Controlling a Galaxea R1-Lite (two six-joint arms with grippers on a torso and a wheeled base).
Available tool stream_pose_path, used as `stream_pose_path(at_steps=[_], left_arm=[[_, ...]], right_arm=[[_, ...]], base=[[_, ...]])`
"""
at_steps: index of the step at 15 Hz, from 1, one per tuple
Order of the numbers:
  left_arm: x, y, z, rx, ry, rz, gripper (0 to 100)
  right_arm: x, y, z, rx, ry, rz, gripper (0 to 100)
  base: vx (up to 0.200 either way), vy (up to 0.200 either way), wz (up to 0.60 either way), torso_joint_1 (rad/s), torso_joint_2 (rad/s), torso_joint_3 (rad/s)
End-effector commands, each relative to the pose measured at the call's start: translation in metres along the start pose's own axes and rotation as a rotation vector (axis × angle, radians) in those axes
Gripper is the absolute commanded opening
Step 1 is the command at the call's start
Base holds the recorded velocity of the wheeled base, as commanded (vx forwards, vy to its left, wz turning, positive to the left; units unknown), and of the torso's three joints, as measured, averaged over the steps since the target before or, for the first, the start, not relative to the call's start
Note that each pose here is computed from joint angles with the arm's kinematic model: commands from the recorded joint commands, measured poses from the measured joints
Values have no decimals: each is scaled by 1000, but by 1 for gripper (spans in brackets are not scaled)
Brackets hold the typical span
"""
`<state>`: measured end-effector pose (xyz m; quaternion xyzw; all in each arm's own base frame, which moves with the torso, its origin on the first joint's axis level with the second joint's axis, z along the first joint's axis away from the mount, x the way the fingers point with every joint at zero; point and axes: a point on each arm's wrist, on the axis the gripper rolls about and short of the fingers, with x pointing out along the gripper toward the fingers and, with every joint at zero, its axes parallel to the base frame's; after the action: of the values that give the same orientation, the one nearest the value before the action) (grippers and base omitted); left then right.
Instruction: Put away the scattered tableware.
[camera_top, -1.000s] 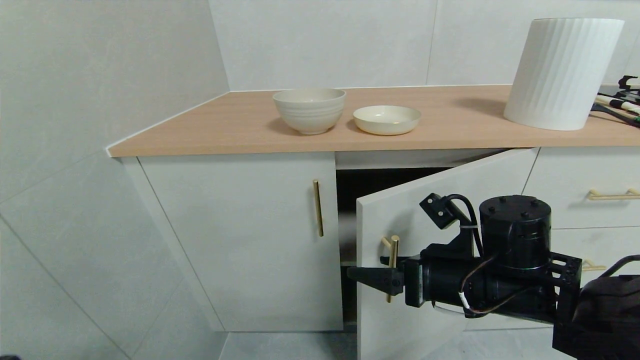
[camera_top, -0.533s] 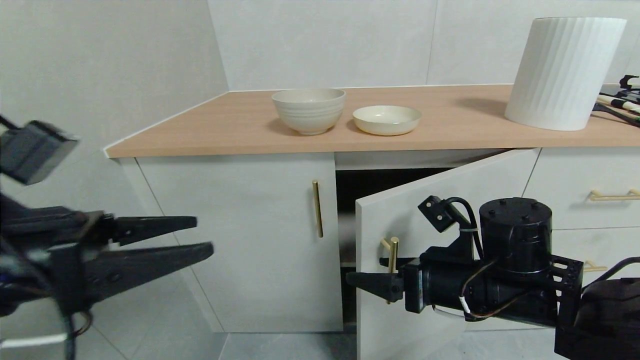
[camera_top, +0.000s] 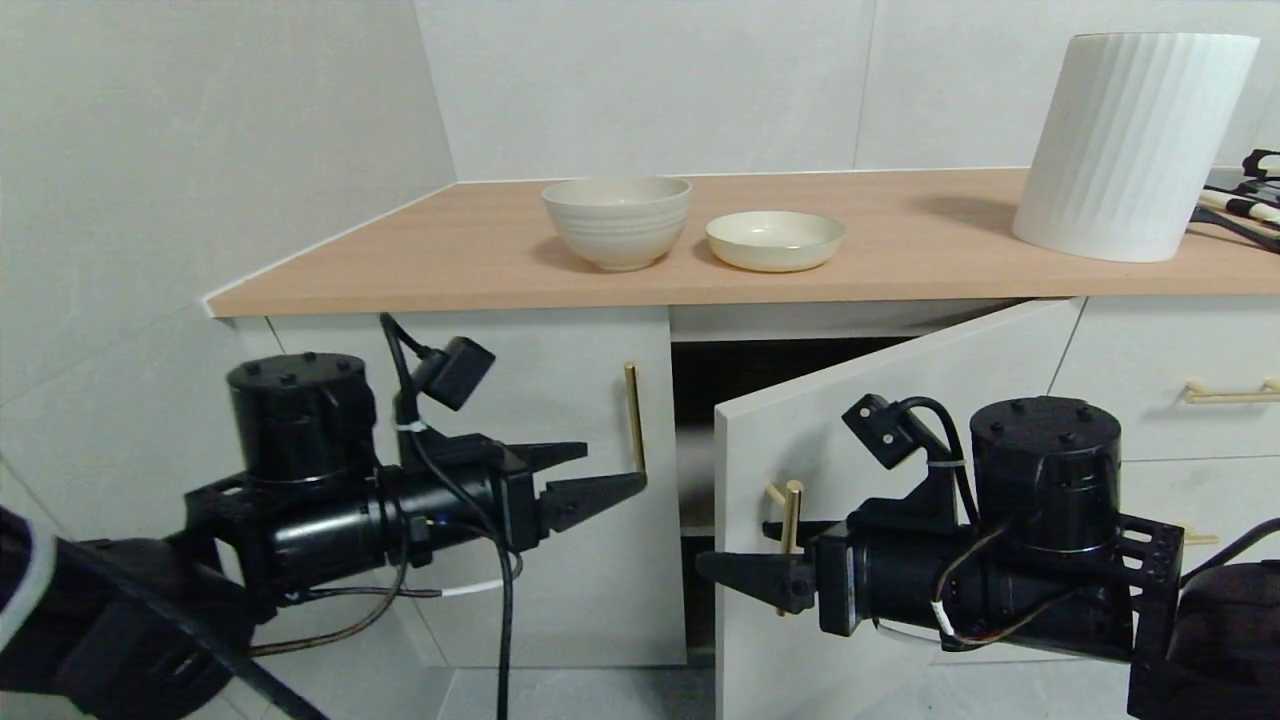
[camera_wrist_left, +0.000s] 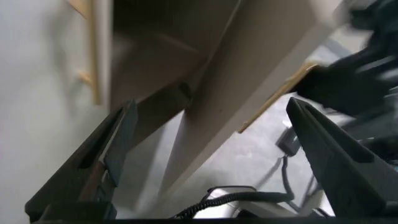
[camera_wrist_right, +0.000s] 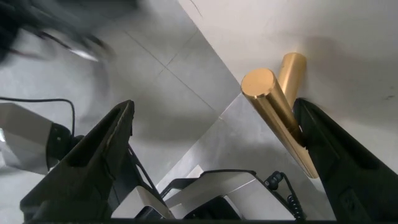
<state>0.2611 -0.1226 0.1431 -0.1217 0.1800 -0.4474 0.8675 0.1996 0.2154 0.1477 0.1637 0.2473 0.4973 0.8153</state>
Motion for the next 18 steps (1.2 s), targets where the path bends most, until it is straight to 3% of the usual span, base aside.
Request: stream_pose_path(at_steps=[1,3,6,7,9,12,14,18], left_arm=[[33,10,-44,-47,110,14,100],[47,14,-56,-35,93,52,100],[50,8,-57,-58,93,40,100],[50,8,-57,-61,95,43,0],[51,9,-57,-58,91,42,0],[53,5,-52,-47,46,24,0],[58,7,-49,-63,16,9,0],[93,13,-52,-28,-41,-37,0]], right_arm=[[2,11,-2,-15,6,37,100],[2,11,-2,-15,6,37,100],[1,11,-1,-16,1,37,100],[0,12,0,-19,-6,41,100],[1,12,0,-22,-18,45,100],[1,11,-1,-20,-17,45,100],[1,12,-1,-21,-14,47,100],[0,12,-2,-22,-13,45,100]], base=[[0,0,0,0,0,0],[0,0,0,0,0,0],[0,0,0,0,0,0],[0,0,0,0,0,0],[0,0,0,0,0,0],[0,0,0,0,0,0],[0,0,0,0,0,0],[0,0,0,0,0,0]])
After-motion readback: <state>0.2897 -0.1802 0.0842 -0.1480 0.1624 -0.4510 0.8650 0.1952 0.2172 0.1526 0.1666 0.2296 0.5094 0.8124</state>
